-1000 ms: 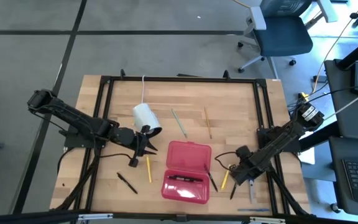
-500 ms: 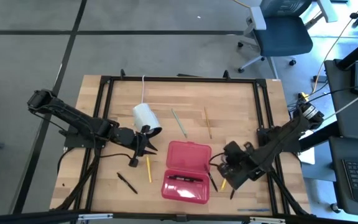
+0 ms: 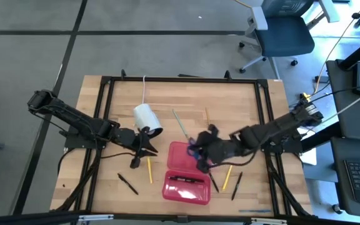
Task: Pick & place school supplies into a supply box
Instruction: Put the blue scissors into the pink supply box
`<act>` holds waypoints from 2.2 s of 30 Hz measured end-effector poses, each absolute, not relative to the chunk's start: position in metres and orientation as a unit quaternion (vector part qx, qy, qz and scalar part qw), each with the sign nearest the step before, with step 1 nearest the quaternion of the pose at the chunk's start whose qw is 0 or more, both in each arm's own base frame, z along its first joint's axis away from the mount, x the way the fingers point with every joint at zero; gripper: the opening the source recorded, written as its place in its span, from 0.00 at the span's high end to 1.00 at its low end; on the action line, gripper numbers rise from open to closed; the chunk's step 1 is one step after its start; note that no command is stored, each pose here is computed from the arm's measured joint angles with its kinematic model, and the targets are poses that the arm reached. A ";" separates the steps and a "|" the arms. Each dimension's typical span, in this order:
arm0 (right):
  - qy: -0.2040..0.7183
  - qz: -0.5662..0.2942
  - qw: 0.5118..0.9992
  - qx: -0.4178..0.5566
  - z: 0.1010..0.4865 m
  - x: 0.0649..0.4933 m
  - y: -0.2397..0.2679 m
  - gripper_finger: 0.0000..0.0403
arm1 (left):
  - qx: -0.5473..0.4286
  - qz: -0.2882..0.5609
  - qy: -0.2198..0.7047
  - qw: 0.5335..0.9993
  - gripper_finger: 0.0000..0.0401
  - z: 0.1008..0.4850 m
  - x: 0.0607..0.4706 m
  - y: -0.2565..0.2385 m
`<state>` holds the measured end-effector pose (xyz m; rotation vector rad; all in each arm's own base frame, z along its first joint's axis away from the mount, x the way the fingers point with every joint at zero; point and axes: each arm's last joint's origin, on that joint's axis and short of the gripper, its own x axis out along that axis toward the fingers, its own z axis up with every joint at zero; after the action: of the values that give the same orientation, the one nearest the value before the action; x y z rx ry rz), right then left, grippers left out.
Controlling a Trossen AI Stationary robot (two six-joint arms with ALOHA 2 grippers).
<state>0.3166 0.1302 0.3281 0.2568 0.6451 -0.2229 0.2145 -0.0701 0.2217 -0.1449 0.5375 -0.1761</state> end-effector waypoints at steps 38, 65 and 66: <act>0.426 0.159 0.890 0.030 0.205 0.386 0.182 0.95 | -0.094 -0.091 0.282 0.951 0.87 0.219 0.213 -0.070; 0.479 0.176 0.852 -0.115 0.152 0.381 0.201 0.97 | -0.084 -0.063 0.284 0.953 0.87 0.218 0.213 -0.069; 0.485 0.167 0.850 -0.121 0.151 0.380 0.199 0.97 | -0.082 -0.056 0.283 0.954 0.87 0.218 0.213 -0.068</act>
<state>0.3803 0.1993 0.1512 -0.2559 1.0213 0.3518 0.2128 -0.0682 0.2181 -0.1671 0.5740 -0.1133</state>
